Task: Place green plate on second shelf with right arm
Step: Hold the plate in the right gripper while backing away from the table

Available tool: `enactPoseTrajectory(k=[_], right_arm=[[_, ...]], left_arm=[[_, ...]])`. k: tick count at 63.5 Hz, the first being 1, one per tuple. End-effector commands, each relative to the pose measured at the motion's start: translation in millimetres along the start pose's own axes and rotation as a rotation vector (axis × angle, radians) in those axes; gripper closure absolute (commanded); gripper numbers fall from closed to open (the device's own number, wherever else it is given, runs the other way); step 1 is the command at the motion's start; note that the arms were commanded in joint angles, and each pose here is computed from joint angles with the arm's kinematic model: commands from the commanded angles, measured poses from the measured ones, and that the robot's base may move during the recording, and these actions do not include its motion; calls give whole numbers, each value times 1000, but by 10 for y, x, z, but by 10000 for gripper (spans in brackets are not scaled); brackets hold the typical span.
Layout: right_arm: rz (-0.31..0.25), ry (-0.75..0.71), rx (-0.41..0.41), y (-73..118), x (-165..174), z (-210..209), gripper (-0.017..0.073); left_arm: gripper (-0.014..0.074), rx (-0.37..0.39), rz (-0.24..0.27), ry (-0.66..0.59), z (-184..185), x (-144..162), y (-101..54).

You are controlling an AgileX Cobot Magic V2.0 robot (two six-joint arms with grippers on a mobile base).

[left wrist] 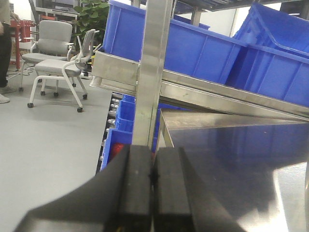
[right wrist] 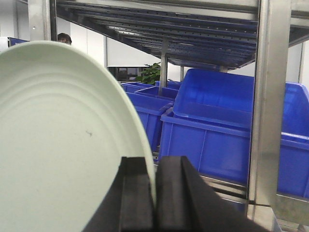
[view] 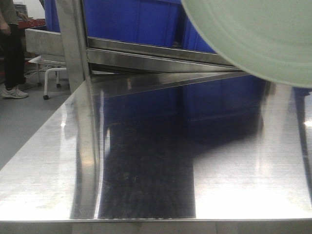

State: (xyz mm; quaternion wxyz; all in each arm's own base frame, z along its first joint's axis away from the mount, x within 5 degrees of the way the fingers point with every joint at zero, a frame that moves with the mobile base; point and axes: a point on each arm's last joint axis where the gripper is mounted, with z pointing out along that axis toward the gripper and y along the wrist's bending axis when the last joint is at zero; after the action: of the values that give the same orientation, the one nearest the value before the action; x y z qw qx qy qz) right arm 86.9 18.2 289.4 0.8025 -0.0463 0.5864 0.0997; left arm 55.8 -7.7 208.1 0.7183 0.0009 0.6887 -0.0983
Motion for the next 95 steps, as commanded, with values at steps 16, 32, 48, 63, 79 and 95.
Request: enactPoseTrajectory(k=[16, 32, 48, 63, 79, 95], right_arm=[[-4, -134, 40, -32, -196, 22, 508], [-4, -134, 40, -32, -196, 22, 508], [-4, -132, 40, -31, -194, 23, 508], [-4, -131, 39, -31, -193, 23, 508], [-4, -131, 39, -31, -193, 23, 508], [-4, -131, 39, -31, -193, 23, 508]], left_arm=[[463, 10, -11, -64, -3, 48, 7], [463, 10, -11, -64, -3, 48, 7], [463, 10, -11, -64, -3, 48, 7], [463, 10, -11, -64, -3, 48, 7], [463, 10, -11, -64, -3, 48, 7], [463, 10, -11, -64, -3, 48, 7]])
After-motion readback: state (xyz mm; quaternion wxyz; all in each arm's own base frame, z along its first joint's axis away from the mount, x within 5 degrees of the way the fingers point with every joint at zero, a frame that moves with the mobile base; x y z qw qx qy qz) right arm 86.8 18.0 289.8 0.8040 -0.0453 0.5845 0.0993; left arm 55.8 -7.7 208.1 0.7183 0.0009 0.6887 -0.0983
